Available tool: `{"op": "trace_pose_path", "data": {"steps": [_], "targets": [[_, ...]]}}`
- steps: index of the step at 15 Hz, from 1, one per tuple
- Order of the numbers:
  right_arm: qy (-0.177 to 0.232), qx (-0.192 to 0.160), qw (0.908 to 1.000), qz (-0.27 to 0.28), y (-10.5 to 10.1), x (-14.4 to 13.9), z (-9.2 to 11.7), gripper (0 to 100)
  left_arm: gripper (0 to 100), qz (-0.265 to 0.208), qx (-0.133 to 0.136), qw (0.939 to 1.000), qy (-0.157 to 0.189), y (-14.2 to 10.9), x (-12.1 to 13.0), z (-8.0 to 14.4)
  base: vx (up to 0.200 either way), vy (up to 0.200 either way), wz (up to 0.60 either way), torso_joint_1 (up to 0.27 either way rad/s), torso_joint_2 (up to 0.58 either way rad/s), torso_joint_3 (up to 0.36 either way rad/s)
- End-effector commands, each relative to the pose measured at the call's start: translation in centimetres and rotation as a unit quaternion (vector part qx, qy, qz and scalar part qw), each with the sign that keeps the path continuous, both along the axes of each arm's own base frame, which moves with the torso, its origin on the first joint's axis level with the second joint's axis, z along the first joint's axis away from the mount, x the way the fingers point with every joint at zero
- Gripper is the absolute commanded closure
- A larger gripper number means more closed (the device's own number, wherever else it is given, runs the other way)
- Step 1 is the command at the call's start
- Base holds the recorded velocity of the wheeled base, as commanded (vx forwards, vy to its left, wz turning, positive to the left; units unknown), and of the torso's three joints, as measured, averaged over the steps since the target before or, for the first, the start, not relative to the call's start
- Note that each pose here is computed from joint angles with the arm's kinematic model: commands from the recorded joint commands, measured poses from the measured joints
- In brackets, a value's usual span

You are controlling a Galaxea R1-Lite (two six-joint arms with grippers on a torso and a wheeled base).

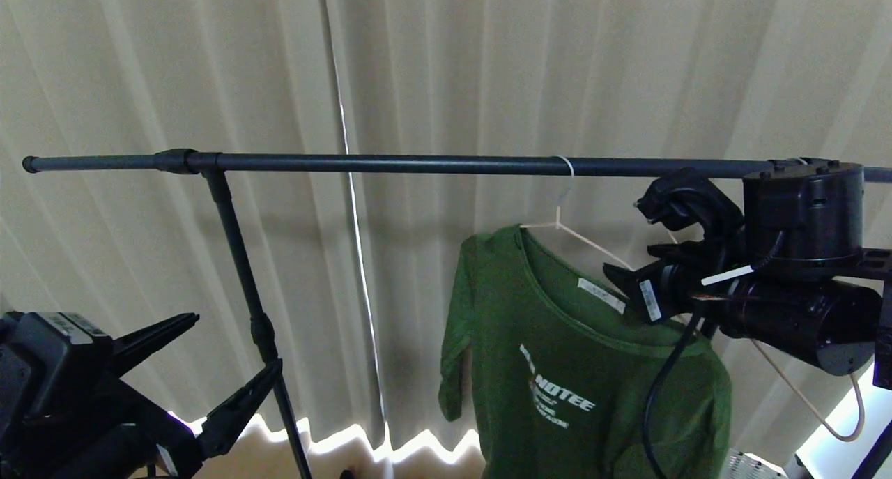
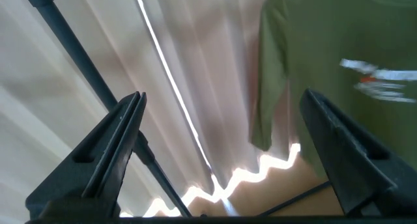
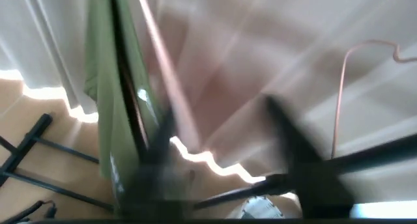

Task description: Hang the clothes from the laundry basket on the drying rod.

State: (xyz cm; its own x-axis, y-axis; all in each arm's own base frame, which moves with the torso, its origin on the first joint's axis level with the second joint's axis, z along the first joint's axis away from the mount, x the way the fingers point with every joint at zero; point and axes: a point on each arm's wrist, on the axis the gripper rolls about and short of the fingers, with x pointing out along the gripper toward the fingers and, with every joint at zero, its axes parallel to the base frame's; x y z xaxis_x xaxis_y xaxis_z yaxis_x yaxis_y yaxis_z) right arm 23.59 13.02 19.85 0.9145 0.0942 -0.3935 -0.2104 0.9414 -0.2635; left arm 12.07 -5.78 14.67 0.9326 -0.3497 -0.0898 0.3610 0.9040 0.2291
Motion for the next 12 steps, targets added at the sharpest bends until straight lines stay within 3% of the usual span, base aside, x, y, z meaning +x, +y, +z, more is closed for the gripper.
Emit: {"op": "trace_pose_path", "data": {"steps": [1, 3, 6, 7, 8, 12], "targets": [[-0.002, 0.004, 1.0, 0.007, 0.3, -0.2, -0.1, 0, 0, 0.001, 0.0, 1.0, 0.0, 0.0, 0.0, 0.0, 0.0, 0.0, 0.0, 0.0, 0.0, 0.0], [-0.003, 0.011, 0.9999, 0.01, 0.2, -0.5, -0.1, 0, 0, 0.001, 0.0, 1.0, 0.0, 0.0, 0.0, 0.0, 0.0, 0.0, 0.0, 0.0, 0.0, 0.0], [-0.019, 0.051, 0.9984, 0.014, -0.1, -1.1, -0.4, 0, 0, 0.006, -0.002, 1.0, 0.0, 0.1, 0.1, 0.0, 0.0, 0.0, 0.0, 0.0, 0.0, 0.0], [-0.032, 0.077, 0.9955, 0.043, -0.3, -1.5, -0.4, 0, 0, 0.015, -0.003, 0.9999, -0.001, 0.3, 0.2, 0.1, 0.0, 0.0, 0.0, 0.0, 0.0, 0.0], [-0.036, 0.082, 0.9949, 0.048, -0.3, -1.7, -0.3, 0, 0, 0.016, -0.003, 0.9999, -0.001, 0.4, 0.1, 0.0, 0.0, 0.0, 0.0, 0.0, 0.0, 0.0], [-0.065, 0.111, 0.9886, 0.078, -2.1, -4.6, 1.0, 0, 0, 0.016, -0.005, 0.9998, -0.006, 0.5, -0.1, 0.2, 0.0, 0.0, 0.0, 0.0, 0.0, 0.0]]}}
